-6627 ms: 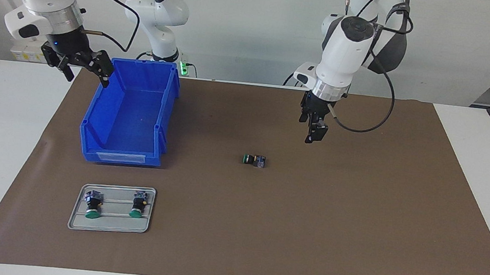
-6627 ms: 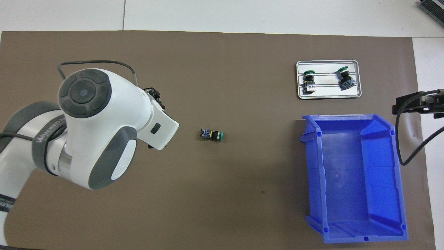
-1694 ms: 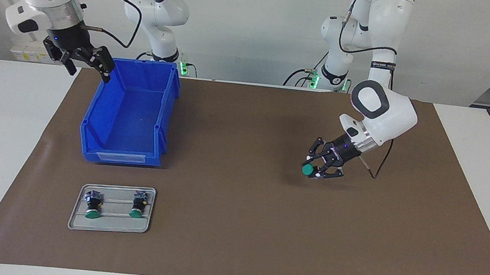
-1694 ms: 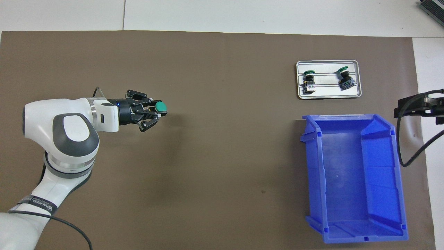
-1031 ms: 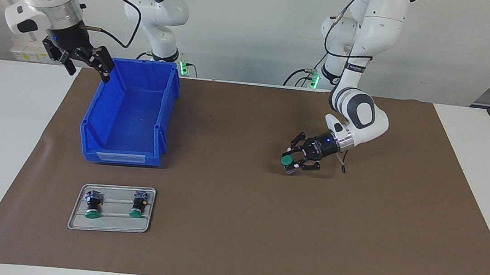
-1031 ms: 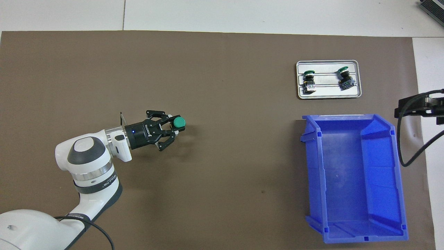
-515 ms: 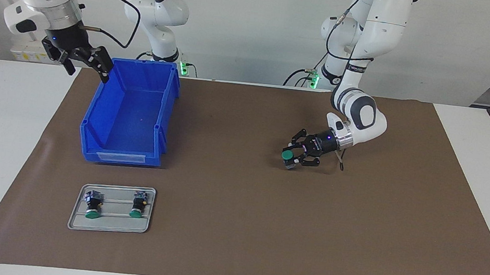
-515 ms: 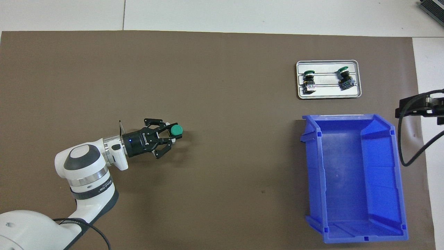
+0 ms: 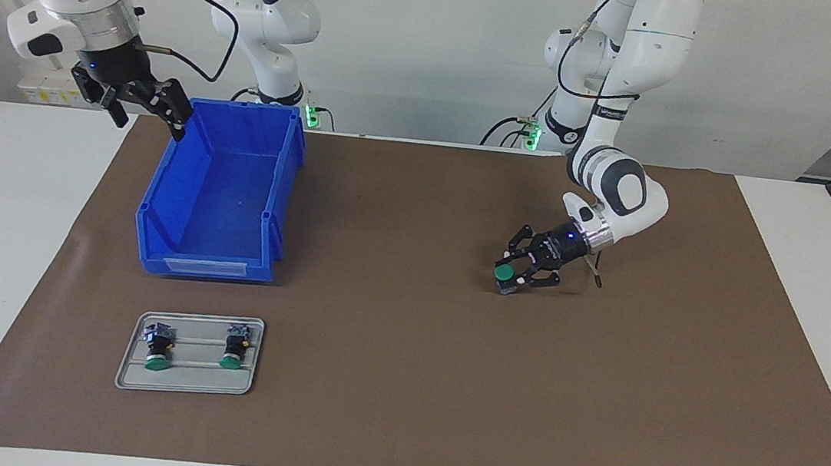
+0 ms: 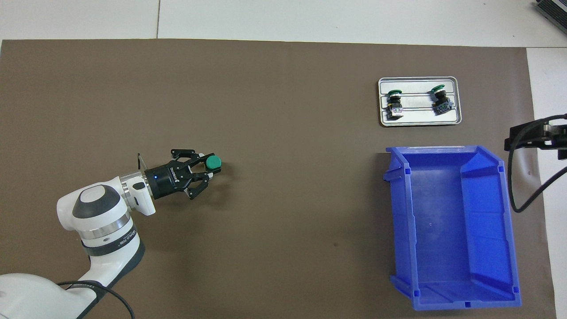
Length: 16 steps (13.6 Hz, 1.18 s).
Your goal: Place and press button with both arms
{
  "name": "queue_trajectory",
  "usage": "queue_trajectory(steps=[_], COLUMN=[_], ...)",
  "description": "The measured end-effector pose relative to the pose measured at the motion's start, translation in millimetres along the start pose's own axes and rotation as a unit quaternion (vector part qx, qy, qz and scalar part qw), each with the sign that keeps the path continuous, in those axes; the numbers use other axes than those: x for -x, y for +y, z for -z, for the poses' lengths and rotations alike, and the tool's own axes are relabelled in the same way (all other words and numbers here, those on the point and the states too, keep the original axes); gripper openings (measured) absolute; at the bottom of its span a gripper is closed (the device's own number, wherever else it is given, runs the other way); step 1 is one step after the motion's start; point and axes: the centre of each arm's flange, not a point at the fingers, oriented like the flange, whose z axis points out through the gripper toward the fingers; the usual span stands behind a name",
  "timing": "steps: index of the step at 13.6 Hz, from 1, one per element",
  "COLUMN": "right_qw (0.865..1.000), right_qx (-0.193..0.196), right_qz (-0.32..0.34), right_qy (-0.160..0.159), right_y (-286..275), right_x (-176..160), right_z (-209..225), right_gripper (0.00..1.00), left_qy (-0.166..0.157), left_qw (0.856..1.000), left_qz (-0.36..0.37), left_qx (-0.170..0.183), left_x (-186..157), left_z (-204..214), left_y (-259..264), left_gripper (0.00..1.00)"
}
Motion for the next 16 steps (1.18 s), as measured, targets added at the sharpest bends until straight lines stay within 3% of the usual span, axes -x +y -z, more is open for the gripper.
queue_trajectory(steps=[3,8,13,16], right_qw=[1.000,1.000,1.000,1.000], right_qx=[0.000,0.000,0.000,0.000], right_qz=[0.000,0.000,0.000,0.000], right_qy=[0.000,0.000,-0.001,-0.001], right_y=[0.0,0.1,0.1,0.1], right_x=[0.1,0.2,0.3,0.3], right_z=[0.0,-0.2,-0.9,-1.2], right_gripper=[1.00,1.00,1.00,1.00], left_qy=[-0.011,-0.019,-0.106,-0.142], left_qw=[1.000,1.000,0.991,0.988], left_qz=[0.003,-0.004,-0.073,-0.067], left_qx=[-0.006,-0.007,-0.023,-0.014], left_x=[8.4,9.1,-49.4,-67.9], left_z=[4.5,8.1,44.4,56.3], left_y=[-4.2,-9.9,-21.4,-20.8], left_gripper=[0.45,0.99,1.00,0.99])
